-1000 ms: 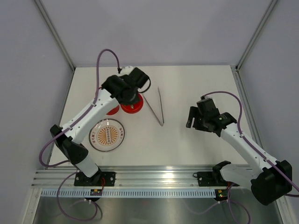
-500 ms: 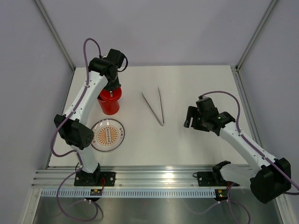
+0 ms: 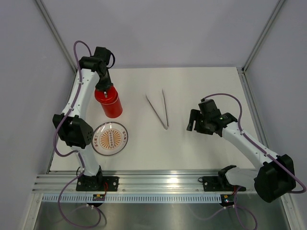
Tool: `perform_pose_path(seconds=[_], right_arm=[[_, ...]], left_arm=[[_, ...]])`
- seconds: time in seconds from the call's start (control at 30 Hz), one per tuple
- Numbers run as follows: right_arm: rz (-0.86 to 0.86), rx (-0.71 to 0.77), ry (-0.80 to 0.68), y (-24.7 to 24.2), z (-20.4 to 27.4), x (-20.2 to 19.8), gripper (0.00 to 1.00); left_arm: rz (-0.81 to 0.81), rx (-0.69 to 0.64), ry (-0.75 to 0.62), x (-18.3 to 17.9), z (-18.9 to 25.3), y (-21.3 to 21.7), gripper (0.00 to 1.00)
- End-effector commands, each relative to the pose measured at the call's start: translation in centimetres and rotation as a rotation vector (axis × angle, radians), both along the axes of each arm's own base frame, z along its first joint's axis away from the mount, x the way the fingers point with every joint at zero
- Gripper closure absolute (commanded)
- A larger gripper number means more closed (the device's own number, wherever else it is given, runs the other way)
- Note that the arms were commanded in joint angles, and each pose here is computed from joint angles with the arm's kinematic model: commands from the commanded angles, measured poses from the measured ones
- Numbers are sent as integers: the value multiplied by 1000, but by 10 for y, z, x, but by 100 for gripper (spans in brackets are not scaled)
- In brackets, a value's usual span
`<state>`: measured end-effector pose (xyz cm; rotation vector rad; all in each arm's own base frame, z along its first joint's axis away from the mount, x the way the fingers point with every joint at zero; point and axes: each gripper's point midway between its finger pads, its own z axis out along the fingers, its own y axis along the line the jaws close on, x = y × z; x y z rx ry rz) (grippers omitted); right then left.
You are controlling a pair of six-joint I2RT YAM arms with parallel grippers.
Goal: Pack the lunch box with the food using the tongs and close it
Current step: Close the box lid on the packing box.
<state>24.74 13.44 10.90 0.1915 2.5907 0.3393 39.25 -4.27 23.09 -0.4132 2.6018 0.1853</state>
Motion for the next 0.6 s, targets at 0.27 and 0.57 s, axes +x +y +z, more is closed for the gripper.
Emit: perform_pose_path(seconds=[0.27,0.57], right_arm=[[4,18,-58,1,18,7,21],[-2,17,-52,0,17,5,21]], left_arm=[[-37,-94,-44,30,-3,0,100],[-22,-98,-7,33,-22,6,100]])
